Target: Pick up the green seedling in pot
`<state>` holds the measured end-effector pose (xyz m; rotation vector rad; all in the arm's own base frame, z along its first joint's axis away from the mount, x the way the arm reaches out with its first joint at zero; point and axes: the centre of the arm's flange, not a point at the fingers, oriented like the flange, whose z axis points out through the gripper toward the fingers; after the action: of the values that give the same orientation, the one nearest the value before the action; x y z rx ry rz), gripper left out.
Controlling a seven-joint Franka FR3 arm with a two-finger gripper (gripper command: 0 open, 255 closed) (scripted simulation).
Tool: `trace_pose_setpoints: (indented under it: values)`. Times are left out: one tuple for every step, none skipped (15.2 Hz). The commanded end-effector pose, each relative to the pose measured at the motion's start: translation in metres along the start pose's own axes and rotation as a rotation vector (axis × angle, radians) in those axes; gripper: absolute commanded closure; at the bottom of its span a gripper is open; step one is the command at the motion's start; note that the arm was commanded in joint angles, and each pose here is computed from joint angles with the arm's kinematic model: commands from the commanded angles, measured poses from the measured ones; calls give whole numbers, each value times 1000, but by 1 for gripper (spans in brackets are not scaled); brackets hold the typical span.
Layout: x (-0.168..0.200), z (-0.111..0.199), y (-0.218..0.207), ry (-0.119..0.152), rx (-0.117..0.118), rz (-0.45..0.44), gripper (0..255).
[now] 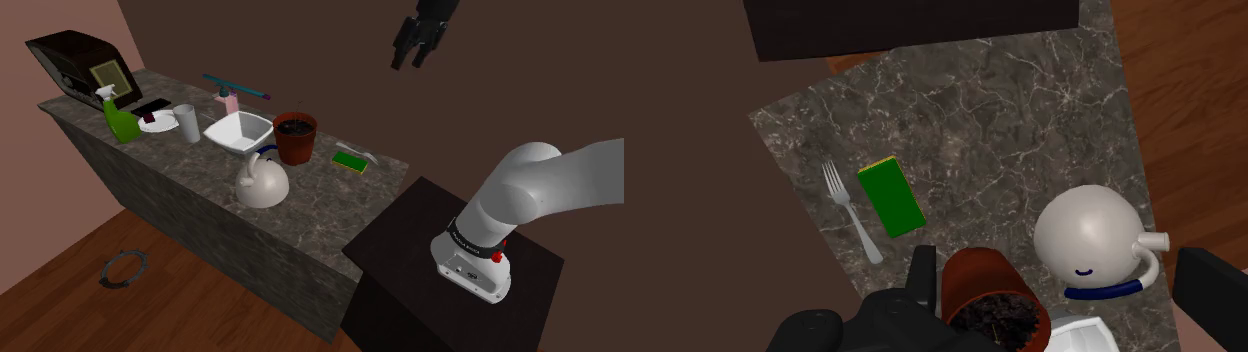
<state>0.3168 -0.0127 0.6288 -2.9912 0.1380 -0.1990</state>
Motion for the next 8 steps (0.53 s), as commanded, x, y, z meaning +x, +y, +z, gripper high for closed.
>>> trace_pose_setpoints:
  values:
    - [0, 0, 0, 0, 0, 0, 0]
    - [11, 8, -1, -2, -1, 0, 0]
    - [22, 15, -2, -5, -1, 0, 0]
    - [33, 23, -2, -7, -2, 0, 0]
    - [44, 30, -3, -9, -3, 0, 0]
    - [56, 38, -4, -11, -3, 0, 0]
    - [67, 46, -4, -14, -4, 0, 0]
    - [78, 54, -5, -16, -4, 0, 0]
